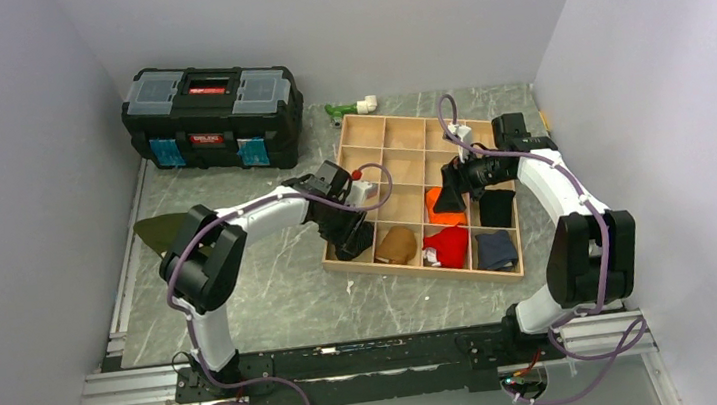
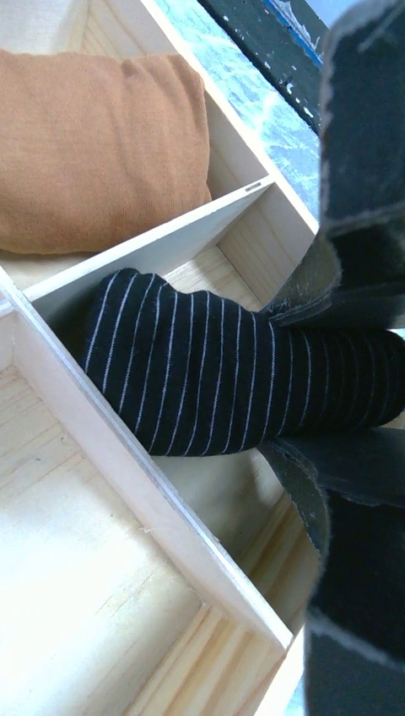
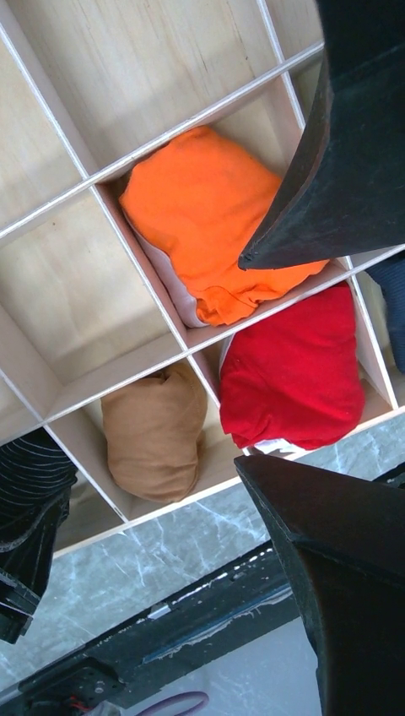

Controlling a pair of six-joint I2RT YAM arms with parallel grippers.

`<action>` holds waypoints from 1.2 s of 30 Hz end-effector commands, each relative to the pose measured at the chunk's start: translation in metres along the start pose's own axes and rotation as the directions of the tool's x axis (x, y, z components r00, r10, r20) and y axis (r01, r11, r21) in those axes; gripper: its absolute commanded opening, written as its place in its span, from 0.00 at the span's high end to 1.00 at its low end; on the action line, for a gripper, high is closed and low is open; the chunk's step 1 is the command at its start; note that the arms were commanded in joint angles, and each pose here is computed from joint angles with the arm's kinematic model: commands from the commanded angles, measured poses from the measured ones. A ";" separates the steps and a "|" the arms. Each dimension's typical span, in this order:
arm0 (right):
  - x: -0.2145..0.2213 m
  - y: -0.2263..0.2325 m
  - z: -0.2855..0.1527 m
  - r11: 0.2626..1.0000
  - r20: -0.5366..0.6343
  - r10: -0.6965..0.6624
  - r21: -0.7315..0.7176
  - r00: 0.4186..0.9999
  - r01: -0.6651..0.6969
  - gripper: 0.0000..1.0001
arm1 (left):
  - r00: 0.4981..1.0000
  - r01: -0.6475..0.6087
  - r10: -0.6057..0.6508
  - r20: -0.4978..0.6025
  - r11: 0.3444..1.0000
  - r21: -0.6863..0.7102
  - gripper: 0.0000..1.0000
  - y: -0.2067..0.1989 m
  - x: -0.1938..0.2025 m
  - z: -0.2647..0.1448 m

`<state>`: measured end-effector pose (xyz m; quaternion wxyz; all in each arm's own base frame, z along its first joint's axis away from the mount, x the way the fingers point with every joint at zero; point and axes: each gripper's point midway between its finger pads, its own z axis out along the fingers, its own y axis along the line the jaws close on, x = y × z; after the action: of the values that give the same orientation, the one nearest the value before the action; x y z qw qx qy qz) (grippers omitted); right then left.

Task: Roll the underwear
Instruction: Place the underwear in the storage box.

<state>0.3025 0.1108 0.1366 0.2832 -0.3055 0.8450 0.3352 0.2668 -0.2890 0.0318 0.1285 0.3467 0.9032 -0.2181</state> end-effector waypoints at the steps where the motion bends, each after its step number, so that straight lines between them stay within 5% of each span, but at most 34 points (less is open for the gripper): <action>1: -0.008 0.003 -0.003 0.999 0.022 -0.030 -0.026 0.999 0.031 0.18 | 0.998 -0.015 0.011 -0.064 0.997 -0.073 0.77 0.016 0.027 0.014; 21: -0.008 0.006 -0.005 0.999 0.022 -0.045 -0.028 0.999 0.045 0.17 | 0.986 -0.167 0.161 -0.046 0.968 -0.186 0.41 0.015 0.020 0.008; 36: -0.006 0.005 -0.003 0.999 0.015 -0.035 -0.033 0.999 0.035 0.17 | 0.979 -0.192 0.201 0.019 0.955 -0.227 0.37 0.012 -0.003 -0.017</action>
<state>0.2973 0.1112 0.1340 0.2738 -0.3104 0.8443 0.3403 0.2666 -0.2895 0.0305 0.1870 0.4116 0.8804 -0.1431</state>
